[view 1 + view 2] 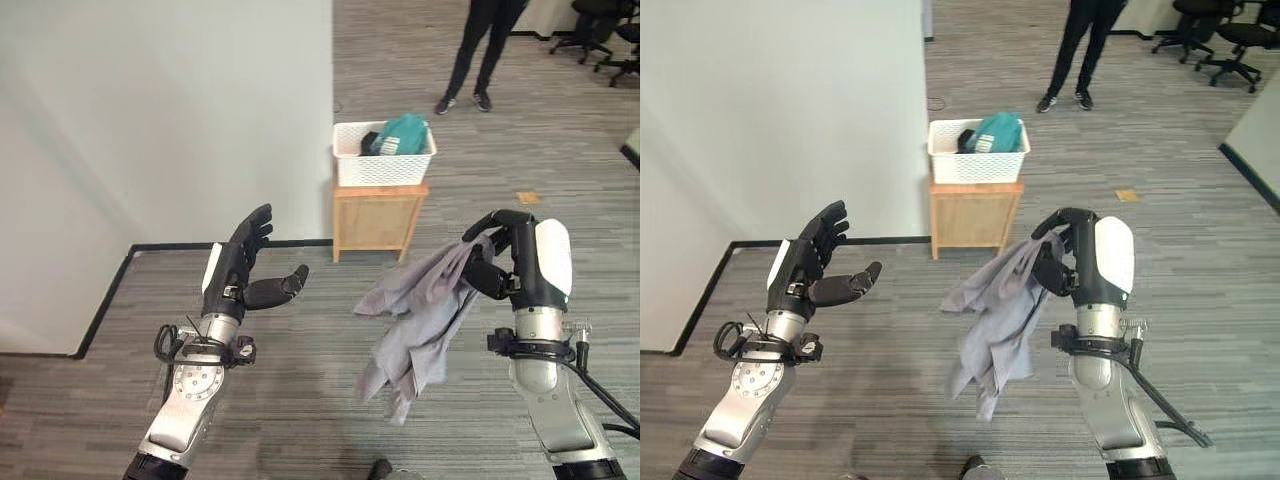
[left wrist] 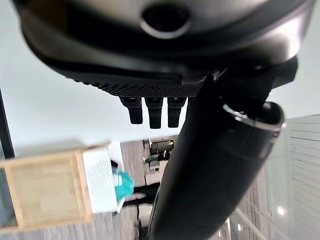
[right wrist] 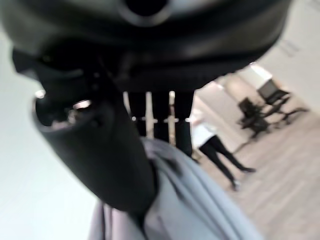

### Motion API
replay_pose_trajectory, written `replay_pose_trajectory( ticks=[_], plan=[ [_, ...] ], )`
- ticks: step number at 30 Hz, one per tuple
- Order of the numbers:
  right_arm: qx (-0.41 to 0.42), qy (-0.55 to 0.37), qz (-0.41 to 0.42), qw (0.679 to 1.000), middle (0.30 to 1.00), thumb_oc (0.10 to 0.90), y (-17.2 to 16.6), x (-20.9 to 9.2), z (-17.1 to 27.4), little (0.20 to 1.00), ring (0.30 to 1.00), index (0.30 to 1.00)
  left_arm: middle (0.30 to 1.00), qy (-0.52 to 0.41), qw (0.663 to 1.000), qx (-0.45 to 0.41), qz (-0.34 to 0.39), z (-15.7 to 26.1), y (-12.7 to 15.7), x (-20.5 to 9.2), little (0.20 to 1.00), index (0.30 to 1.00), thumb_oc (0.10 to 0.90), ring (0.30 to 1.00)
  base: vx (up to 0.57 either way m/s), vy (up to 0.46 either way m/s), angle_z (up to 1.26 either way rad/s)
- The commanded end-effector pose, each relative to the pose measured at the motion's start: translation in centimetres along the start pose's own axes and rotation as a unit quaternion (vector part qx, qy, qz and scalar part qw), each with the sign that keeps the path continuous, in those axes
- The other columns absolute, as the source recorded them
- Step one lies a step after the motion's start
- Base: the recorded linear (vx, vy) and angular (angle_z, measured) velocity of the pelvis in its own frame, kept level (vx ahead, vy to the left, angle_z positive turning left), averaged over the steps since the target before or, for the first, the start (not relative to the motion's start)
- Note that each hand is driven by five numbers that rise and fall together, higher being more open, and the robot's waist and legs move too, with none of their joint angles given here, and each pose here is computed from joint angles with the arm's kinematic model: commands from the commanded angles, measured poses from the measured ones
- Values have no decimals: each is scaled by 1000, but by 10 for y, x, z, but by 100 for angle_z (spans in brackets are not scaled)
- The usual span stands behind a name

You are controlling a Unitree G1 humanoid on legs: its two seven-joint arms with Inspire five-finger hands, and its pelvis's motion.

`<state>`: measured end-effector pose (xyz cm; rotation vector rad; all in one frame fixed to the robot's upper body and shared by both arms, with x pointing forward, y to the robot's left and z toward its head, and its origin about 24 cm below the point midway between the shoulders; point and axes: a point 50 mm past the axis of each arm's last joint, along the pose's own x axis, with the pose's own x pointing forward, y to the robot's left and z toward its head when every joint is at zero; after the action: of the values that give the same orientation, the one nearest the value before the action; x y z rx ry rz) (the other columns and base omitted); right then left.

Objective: Pick up bed clothes into laundry basket.

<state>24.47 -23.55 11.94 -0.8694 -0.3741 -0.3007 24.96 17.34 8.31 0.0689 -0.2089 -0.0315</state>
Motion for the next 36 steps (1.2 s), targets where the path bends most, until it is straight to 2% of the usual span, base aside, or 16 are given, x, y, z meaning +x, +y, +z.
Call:
replay_pose_trajectory(
  ticks=[1, 7, 13, 20, 26, 34, 36],
  plan=[
    [18, -110, -84, 990, 300, 400, -35, 23, 35, 300, 300, 300, 900, -113, 993, -32, 7, 38, -7, 10, 900, 900, 800, 900, -48, -28, -94],
    [35, -102, -40, 993, 300, 400, -25, 21, 31, 300, 300, 300, 900, -69, 997, -26, 13, 19, -8, 5, 900, 900, 800, 900, 166, 21, -55],
    [32, -110, -34, 993, 300, 400, -27, 24, 33, 300, 300, 300, 900, -57, 998, -24, 7, 14, -12, 6, 900, 900, 800, 900, 235, 43, -8],
    [5, -131, -9, 991, 300, 400, -16, 31, 43, 300, 300, 300, 900, -51, 999, -3, 2, 14, -6, 2, 900, 900, 800, 900, 628, 160, -41],
    [-3, -168, -36, 985, 300, 400, -22, 43, 61, 300, 300, 300, 900, -83, 996, 16, -9, 28, -8, 11, 900, 900, 800, 900, 346, 169, 7],
    [-14, -226, -140, 964, 300, 400, -54, 47, 88, 300, 300, 300, 900, -109, 994, -10, 3, 36, -8, 22, 900, 900, 800, 900, 398, -215, 48],
    [-19, -233, -141, 962, 300, 400, -53, 49, 91, 300, 300, 300, 900, -111, 994, -9, 6, 36, -8, 22, 900, 900, 800, 900, 302, -195, 64]
  ],
)
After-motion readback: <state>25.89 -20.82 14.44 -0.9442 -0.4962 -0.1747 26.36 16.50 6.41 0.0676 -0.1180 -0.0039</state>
